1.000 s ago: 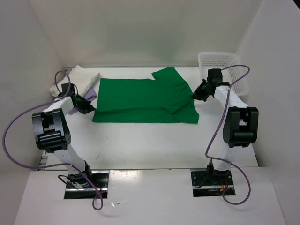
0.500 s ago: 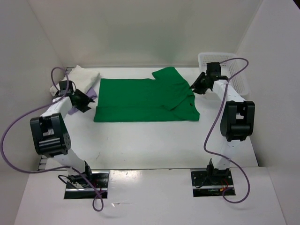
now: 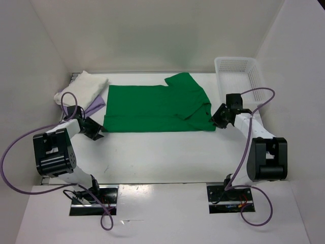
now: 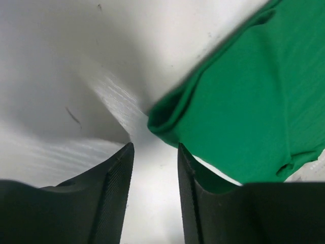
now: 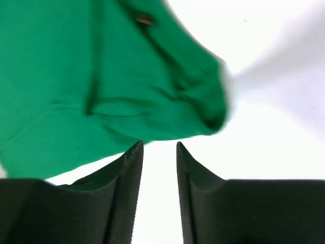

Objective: Fold and stack the t-shirts
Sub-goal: Fold the flattened tshirt in 1/3 of the way

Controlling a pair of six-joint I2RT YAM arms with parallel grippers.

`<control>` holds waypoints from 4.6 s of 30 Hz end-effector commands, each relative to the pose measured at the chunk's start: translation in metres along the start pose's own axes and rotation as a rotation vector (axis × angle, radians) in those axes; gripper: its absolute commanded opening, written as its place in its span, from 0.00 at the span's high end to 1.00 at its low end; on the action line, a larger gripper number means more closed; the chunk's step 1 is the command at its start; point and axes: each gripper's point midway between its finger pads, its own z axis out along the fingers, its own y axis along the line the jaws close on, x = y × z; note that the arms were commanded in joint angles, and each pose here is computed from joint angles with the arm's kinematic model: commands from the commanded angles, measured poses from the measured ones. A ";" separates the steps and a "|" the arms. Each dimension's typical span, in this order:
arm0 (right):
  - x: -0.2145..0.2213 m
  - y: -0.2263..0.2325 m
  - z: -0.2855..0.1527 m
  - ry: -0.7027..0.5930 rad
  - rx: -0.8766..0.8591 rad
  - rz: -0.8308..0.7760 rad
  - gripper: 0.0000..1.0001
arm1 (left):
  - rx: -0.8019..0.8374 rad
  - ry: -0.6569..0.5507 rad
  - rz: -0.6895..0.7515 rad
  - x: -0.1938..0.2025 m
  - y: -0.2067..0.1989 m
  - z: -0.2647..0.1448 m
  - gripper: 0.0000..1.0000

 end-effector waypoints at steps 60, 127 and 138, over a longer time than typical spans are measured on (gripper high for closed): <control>-0.056 0.009 0.008 -0.118 0.072 -0.086 0.54 | 0.042 0.016 0.044 -0.017 -0.013 0.017 1.00; 0.074 0.083 0.043 0.204 -0.161 -0.115 0.55 | 0.352 0.221 0.487 0.121 -0.131 -0.040 0.90; 0.086 0.066 0.068 0.230 -0.083 -0.087 0.51 | 0.270 0.292 0.518 0.158 -0.121 0.002 0.90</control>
